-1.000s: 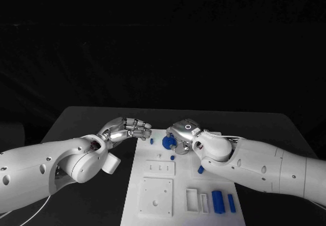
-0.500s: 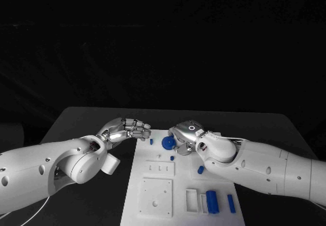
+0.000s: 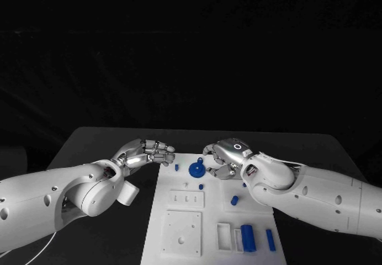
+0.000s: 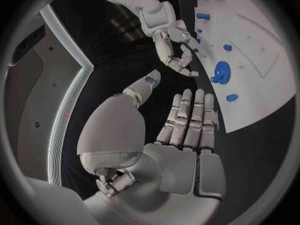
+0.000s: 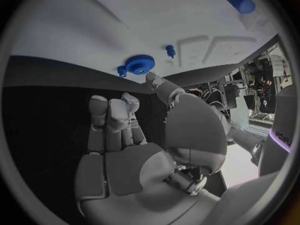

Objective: Assemble the parts on the task board

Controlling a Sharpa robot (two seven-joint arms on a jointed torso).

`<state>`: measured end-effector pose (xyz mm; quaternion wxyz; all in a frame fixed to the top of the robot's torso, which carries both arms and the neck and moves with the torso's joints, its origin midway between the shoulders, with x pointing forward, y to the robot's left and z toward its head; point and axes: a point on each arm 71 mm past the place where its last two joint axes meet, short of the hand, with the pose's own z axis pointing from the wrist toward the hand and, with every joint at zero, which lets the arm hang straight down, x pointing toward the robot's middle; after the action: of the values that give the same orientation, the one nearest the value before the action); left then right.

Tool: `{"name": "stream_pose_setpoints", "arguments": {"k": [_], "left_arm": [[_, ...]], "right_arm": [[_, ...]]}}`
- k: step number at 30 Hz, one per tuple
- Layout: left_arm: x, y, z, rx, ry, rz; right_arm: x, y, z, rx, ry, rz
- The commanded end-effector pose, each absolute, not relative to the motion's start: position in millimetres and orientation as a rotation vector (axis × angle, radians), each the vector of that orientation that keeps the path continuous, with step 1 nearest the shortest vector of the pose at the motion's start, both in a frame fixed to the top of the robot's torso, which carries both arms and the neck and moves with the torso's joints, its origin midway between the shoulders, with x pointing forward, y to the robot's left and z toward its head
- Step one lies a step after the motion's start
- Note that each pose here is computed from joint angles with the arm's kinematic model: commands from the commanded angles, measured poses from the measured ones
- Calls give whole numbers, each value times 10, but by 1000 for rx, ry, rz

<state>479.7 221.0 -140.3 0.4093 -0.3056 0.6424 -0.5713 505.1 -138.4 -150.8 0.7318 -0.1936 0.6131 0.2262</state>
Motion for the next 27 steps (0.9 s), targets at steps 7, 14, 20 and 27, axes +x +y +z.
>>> {"name": "stream_pose_setpoints", "arguments": {"k": [7, 14, 20, 27], "left_arm": [[4819, 2224, -1378, -770, 1596, -1442], [4832, 2254, -1369, -778, 1572, -1443], [4834, 2264, -1368, -780, 1568, -1443], [4837, 2262, -1369, -779, 1570, -1445]], "right_arm": [[5024, -1659, -1263, -298, 1358, 601], [5122, -2119, -1286, -158, 1444, 730], [5175, -2463, -1311, -108, 1472, 738], [5262, -2765, -1397, -68, 1508, 696]]}}
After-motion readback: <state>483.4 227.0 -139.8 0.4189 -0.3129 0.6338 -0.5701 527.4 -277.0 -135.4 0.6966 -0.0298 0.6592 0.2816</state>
